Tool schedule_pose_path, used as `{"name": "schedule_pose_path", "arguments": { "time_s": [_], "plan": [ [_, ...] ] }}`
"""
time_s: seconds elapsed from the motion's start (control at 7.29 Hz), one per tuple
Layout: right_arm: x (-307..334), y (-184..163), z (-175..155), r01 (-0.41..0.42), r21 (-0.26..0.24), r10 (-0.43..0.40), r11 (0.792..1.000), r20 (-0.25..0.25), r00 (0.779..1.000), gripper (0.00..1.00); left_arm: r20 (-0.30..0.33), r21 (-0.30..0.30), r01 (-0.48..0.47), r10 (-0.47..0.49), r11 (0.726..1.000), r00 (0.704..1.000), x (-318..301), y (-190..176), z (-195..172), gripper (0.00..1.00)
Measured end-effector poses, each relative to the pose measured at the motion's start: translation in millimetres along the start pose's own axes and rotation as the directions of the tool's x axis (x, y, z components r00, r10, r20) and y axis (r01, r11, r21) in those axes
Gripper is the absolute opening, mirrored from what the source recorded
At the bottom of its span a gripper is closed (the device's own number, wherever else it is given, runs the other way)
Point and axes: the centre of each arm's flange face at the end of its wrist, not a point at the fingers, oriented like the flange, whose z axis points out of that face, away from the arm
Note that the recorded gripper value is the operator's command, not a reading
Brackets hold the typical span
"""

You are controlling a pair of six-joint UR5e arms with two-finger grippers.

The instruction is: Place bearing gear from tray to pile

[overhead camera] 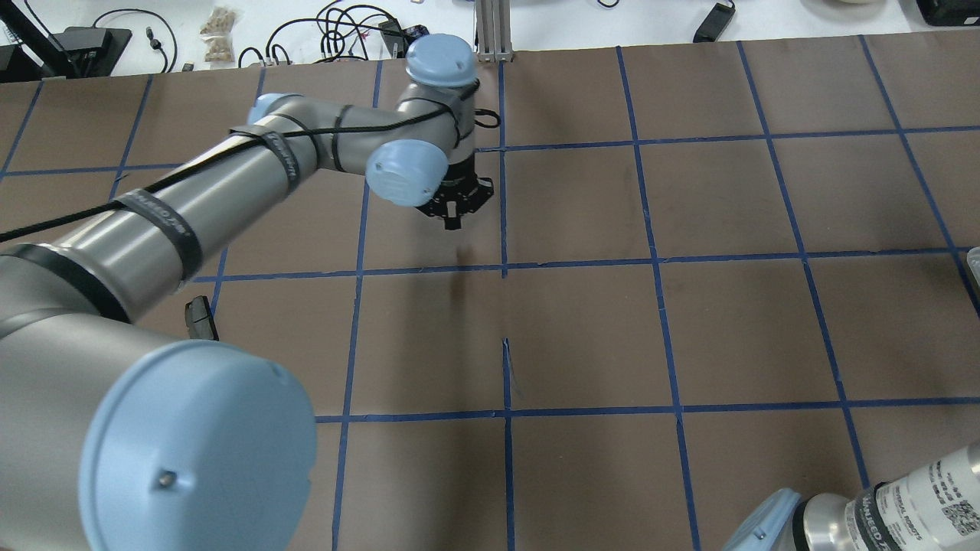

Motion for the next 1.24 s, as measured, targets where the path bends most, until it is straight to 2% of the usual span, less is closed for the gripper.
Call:
{"name": "schedule_pose_path", "arguments": {
  "time_s": [0.27,0.55,0.69,0.96,1.1,1.24],
  "plan": [
    [-60,-28,-71,-0.07,-0.025,0.071,0.997,0.045,0.996,0.27,0.004,-0.046,-0.041,0.041,0.998,0.999,-110,-10,-20,0.04],
    [-163,-75,-120,-0.156,-0.078,0.162,0.985,0.077,0.984,0.27,-0.008,-0.081,-0.124,0.124,0.989,0.992,-239,-8,-8,0.04],
    [-225,-95,-134,-0.221,-0.089,0.227,0.971,0.066,0.972,0.27,-0.027,-0.091,-0.153,0.151,0.984,0.988,-300,-2,5,0.05],
    [-372,-141,-140,-0.38,-0.093,0.384,0.92,0.029,0.923,0.27,-0.032,-0.055,-0.206,0.204,0.977,0.978,-396,16,34,0.06],
    [-446,-168,-133,-0.455,-0.069,0.458,0.888,0.025,0.889,0.28,-0.026,-0.043,-0.231,0.23,0.972,0.973,-431,26,45,0.12],
    [-514,-194,-120,-0.513,-0.036,0.515,0.857,0.043,0.856,0.28,-0.023,-0.032,-0.255,0.254,0.966,0.967,-458,36,57,0.59]
  ]
}}
